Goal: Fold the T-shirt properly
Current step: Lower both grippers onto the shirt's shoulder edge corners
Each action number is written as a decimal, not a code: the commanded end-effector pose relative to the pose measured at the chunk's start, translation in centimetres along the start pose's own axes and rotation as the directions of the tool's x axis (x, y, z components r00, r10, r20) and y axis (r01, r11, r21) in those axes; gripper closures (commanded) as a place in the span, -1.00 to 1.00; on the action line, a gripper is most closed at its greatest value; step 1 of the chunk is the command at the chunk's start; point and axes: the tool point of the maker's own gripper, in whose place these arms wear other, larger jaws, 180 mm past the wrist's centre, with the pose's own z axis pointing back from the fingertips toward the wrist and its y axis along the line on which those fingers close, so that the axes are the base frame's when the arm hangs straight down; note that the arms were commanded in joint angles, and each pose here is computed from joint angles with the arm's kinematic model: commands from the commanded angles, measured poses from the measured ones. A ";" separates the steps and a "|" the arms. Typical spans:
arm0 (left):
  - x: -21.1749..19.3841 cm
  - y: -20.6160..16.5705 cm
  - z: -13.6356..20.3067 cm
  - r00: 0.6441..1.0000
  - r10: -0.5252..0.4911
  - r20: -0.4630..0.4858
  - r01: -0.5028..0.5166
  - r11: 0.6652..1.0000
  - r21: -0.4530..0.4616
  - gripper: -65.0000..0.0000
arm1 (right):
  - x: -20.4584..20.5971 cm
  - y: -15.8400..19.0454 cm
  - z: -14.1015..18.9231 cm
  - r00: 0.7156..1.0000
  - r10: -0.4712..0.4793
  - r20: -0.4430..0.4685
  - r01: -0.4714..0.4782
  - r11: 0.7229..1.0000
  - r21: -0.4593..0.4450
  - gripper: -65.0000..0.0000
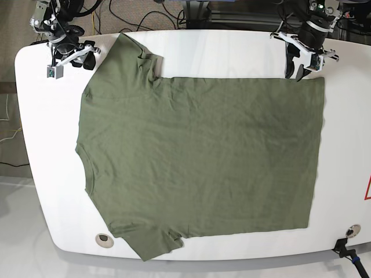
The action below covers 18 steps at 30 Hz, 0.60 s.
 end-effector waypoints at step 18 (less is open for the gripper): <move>1.2 -0.1 0.3 0.998 0.008 0.063 -0.008 1.000 0.006 0.56 | 0.7 0.2 -1.1 0.999 -0.043 0.020 0.042 0.998 0.056 0.26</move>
